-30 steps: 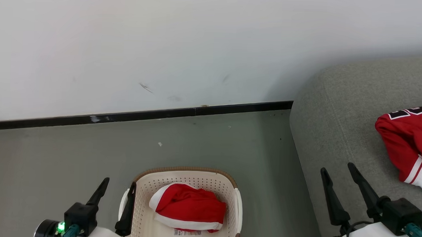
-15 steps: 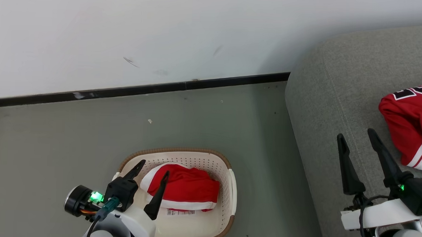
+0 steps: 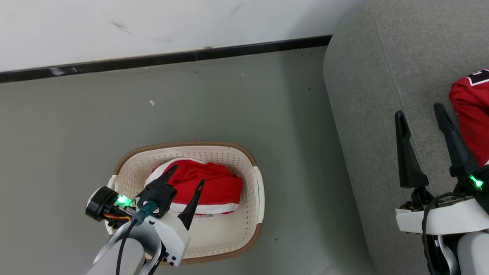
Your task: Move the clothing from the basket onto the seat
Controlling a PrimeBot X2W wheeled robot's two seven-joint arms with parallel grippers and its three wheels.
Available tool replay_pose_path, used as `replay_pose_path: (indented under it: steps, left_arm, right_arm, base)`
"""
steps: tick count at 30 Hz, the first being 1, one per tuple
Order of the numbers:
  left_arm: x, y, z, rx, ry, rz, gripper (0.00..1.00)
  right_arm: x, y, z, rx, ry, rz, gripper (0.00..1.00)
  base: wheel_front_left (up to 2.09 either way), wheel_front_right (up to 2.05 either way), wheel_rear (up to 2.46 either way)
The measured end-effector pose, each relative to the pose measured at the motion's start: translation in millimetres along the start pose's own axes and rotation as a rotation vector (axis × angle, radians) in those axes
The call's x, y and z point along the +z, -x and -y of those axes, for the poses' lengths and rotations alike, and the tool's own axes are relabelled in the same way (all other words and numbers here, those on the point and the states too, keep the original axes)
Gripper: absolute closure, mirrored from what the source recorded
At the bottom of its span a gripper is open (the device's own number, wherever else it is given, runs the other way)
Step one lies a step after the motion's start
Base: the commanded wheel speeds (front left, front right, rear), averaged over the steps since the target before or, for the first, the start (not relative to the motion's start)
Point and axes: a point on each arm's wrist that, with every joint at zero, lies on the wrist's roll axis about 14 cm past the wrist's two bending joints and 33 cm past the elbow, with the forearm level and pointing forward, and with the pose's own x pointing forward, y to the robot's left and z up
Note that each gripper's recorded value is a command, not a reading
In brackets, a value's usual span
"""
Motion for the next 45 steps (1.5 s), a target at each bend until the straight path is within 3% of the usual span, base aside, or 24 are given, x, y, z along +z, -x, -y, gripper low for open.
replay_pose_path:
  steps: [16,45]
  left_arm:
    - [-74.5,-55.3,9.5,-0.125,-0.046,-0.180,0.00]
    - [-183.8,-111.3,8.3,-0.289,-0.184,-0.366,0.00]
  right_arm:
    - [-34.8,-39.1,6.1,-0.006,0.003,-0.022,0.00]
    - [-89.4,-78.1,17.9,-0.011,0.000,-0.062,0.00]
  base:
    - [0.00,0.00,0.00]
    - [0.00,0.00,0.00]
